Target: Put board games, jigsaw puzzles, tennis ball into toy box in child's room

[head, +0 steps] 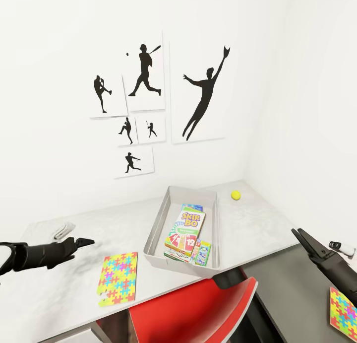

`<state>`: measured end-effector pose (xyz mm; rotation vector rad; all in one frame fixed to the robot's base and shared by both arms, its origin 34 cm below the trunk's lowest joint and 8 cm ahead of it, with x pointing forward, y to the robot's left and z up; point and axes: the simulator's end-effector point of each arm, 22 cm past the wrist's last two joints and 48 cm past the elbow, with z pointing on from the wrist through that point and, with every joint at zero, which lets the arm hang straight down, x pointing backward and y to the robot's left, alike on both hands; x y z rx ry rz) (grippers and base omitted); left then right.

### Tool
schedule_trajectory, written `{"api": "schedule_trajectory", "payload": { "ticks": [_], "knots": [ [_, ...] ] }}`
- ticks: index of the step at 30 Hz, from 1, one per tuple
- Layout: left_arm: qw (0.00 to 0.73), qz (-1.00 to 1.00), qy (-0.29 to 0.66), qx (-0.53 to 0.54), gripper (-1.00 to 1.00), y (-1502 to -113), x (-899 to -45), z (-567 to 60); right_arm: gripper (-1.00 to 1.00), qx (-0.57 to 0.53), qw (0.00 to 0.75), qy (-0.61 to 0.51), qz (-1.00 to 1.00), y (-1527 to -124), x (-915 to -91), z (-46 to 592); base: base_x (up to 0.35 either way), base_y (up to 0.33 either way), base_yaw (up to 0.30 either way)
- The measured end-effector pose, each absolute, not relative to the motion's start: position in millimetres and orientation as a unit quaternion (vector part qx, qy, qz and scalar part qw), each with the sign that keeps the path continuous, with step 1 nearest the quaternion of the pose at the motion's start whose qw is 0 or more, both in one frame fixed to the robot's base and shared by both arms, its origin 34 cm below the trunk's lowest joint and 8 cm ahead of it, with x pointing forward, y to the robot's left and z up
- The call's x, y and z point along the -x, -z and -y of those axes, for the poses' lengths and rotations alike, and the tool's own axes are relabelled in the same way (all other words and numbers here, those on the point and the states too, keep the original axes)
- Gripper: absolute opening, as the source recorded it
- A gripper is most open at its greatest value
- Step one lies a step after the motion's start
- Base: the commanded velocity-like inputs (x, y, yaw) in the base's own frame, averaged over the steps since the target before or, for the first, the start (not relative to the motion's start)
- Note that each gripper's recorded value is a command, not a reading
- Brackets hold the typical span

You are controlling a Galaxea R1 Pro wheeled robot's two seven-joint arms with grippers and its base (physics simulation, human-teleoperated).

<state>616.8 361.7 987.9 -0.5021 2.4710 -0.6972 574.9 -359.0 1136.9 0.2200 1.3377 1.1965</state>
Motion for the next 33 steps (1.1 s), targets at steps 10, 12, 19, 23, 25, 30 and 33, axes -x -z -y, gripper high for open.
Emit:
{"api": "schedule_trajectory", "payload": {
  "ticks": [10, 12, 19, 23, 25, 30, 33],
  "knots": [
    [0.285, -0.901, 0.263, 0.195, 1.00, -1002, -625, -375, 1.00, -0.096, 0.617, -0.521, -0.583, -1137, -575, 359, 0.000, 0.083, 0.000],
    [0.285, -0.901, 0.264, 0.195, 1.00, -1002, -625, -374, 1.00, -0.096, 0.617, -0.521, -0.583, -1137, -575, 359, 0.000, 0.022, 0.000],
    [0.286, -0.900, 0.265, 0.194, 1.00, -1003, -625, -374, 1.00, -0.096, 0.616, -0.521, -0.582, -1138, -575, 359, 0.000, 0.005, 0.000],
    [0.288, -0.899, 0.266, 0.193, 1.00, -1006, -625, -373, 1.00, -0.093, 0.620, -0.521, -0.579, -1141, -574, 359, 0.000, 0.000, 0.000],
    [0.289, -0.899, 0.267, 0.192, 1.00, -1008, -625, -373, 1.00, -0.092, 0.621, -0.521, -0.578, -1142, -573, 359, -0.033, 0.000, 0.006],
    [0.293, -0.898, 0.269, 0.191, 1.00, -1012, -625, -373, 1.00, -0.083, 0.628, -0.520, -0.573, -1152, -571, 357, -0.137, 0.000, 0.046],
    [0.295, -0.897, 0.269, 0.190, 1.00, -1015, -625, -372, 1.00, -0.068, 0.635, -0.517, -0.571, -1163, -567, 352, -0.180, 0.000, 0.067]
  ]
}}
